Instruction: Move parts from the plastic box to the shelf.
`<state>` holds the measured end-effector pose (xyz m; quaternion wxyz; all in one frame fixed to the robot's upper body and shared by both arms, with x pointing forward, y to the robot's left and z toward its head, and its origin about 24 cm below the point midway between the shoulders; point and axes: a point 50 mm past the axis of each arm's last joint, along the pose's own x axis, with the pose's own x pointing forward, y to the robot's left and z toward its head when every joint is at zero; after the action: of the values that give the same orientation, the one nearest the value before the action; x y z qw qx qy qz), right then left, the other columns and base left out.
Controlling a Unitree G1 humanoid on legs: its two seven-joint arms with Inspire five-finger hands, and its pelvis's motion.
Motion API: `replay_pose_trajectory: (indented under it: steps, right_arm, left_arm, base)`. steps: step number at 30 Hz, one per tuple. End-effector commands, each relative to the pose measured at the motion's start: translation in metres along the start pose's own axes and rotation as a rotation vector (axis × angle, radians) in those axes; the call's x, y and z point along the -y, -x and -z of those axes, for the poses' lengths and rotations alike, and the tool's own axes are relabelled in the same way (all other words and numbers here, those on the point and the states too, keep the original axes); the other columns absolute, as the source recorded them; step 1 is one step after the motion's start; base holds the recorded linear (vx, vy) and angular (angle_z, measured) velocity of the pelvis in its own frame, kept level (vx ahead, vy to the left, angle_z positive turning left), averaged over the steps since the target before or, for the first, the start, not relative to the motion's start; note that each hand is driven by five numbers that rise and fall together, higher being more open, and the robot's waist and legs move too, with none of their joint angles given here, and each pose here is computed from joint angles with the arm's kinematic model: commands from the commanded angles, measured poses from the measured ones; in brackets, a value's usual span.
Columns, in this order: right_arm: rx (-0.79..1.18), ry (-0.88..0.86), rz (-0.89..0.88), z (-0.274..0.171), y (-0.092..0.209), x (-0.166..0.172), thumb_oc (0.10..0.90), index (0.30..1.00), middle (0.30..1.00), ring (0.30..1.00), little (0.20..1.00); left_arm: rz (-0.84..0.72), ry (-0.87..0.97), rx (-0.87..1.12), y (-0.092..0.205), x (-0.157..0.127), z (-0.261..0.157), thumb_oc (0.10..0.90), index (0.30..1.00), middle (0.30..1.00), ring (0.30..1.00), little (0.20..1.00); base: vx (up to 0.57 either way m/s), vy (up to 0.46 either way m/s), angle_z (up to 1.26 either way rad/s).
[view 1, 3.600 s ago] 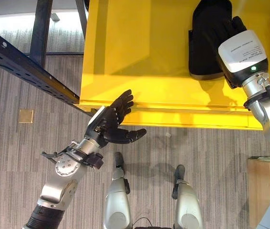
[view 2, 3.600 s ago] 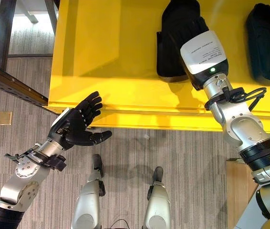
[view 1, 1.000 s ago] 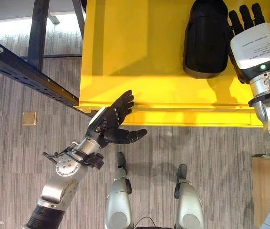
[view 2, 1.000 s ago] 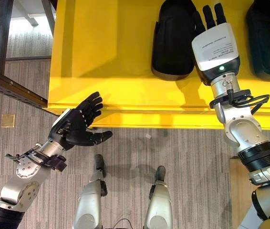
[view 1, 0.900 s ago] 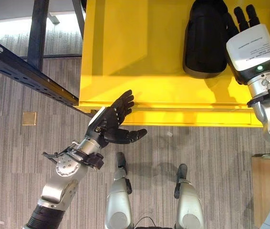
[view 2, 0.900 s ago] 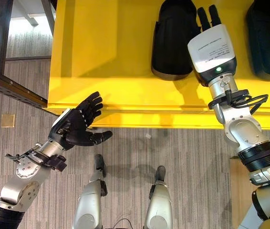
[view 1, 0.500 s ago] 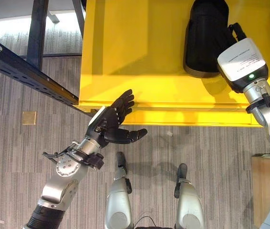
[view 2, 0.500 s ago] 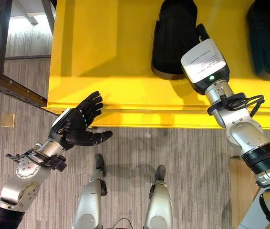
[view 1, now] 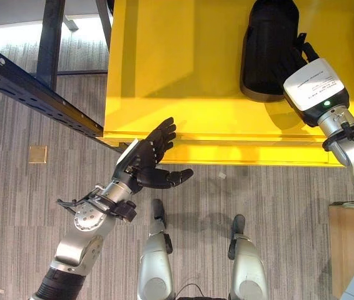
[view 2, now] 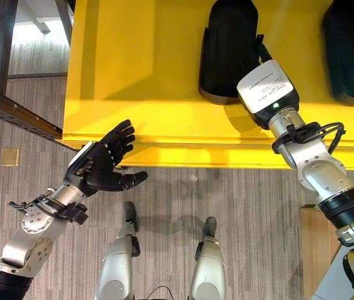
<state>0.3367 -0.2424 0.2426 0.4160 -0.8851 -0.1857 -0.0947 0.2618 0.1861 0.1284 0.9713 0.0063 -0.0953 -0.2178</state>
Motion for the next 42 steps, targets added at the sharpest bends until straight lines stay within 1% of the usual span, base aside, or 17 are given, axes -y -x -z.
replay_pose_trajectory:
  steps: [1, 18, 23, 29, 42]
  right_arm:
    - [-0.106, 0.111, 0.236, 0.035, -0.013, 0.059, 0.9, 1.0, 1.0, 1.0, 1.0]
    - [-0.208, 0.127, 0.218, 0.046, -0.011, 0.056, 0.9, 1.0, 1.0, 1.0, 1.0]
    - [-0.212, 0.128, 0.208, 0.046, -0.008, 0.053, 0.9, 1.0, 1.0, 1.0, 1.0]
    - [-0.232, 0.15, 0.153, 0.05, -0.009, 0.05, 0.9, 1.0, 1.0, 1.0, 1.0]
    - [-0.261, 0.168, 0.092, 0.054, -0.008, 0.043, 0.9, 1.0, 1.0, 1.0, 1.0]
  left_arm:
    - [0.053, -0.048, 0.157, -0.003, 0.004, -0.028, 0.9, 1.0, 1.0, 1.0, 1.0]
    - [0.053, -0.041, 0.16, -0.002, 0.004, -0.028, 0.9, 1.0, 1.0, 1.0, 1.0]
    - [0.052, -0.042, 0.158, -0.002, 0.004, -0.028, 0.9, 1.0, 1.0, 1.0, 1.0]
    - [0.053, -0.04, 0.157, -0.001, 0.004, -0.028, 0.9, 1.0, 1.0, 1.0, 1.0]
    - [0.058, -0.042, 0.153, 0.0, 0.004, -0.027, 0.9, 1.0, 1.0, 1.0, 1.0]
  base:
    - [0.0, 0.0, 0.0]
    - [0.0, 0.0, 0.0]
    - [0.0, 0.0, 0.0]
    - [0.0, 0.0, 0.0]
    - [0.0, 0.0, 0.0]
